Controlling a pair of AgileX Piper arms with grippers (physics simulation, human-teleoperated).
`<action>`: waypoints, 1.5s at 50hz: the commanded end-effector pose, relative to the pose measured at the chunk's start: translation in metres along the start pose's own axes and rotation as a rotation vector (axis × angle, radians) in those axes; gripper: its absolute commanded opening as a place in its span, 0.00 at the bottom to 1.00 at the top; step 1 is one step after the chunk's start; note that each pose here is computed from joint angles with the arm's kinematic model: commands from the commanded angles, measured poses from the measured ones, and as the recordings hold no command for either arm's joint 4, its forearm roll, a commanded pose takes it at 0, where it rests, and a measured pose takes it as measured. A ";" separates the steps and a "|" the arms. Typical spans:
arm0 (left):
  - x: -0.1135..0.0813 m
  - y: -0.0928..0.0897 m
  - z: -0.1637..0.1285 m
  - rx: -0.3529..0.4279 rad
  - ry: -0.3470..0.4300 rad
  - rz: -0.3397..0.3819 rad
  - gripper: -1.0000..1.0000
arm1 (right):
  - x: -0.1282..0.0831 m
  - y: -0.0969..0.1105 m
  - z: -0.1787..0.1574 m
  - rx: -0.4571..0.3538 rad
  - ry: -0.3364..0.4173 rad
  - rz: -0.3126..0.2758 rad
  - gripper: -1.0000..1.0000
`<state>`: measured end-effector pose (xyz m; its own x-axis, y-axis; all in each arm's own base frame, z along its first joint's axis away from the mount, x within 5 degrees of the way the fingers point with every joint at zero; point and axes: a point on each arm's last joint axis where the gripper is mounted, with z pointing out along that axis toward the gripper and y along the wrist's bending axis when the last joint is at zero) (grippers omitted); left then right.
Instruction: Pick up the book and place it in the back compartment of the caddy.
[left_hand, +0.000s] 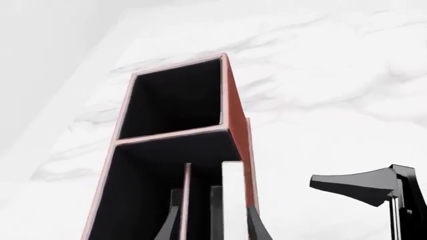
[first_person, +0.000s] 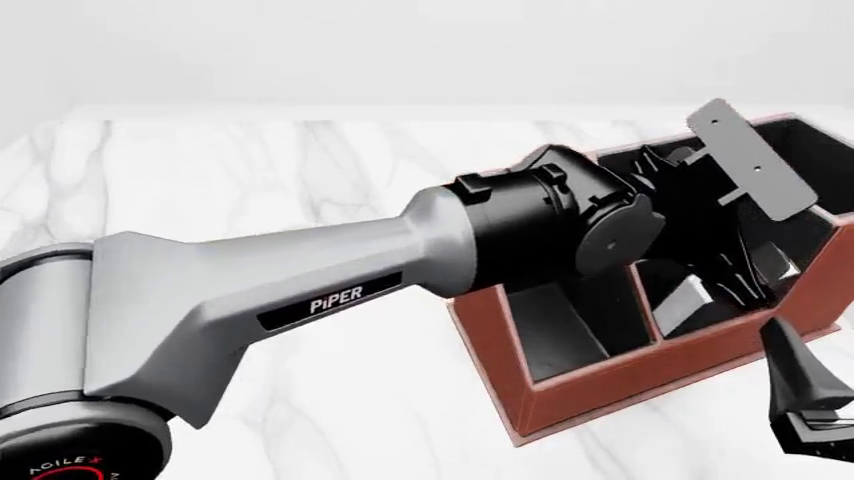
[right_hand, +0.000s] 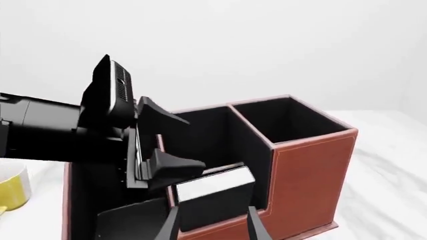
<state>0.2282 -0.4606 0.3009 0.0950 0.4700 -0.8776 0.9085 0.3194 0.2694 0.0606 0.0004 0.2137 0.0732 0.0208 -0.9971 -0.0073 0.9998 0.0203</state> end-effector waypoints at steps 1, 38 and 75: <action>-0.023 0.013 -0.027 -0.021 -0.027 0.004 1.00 | 0.000 0.000 -0.001 -0.002 -0.005 0.005 1.00; 0.059 0.086 -0.258 -0.451 -0.349 -0.193 1.00 | 0.001 0.000 0.014 -0.003 0.043 0.018 1.00; 0.102 0.052 -0.388 -0.688 -0.611 -0.288 1.00 | -0.319 -0.033 -0.189 -0.155 -0.648 -0.202 1.00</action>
<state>0.1651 -0.0980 0.3546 0.1915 -0.1146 -0.9748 0.5108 0.8597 -0.0007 -0.0271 -0.0050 0.4606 0.4120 -0.0706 -0.9084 -0.1246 0.9833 -0.1329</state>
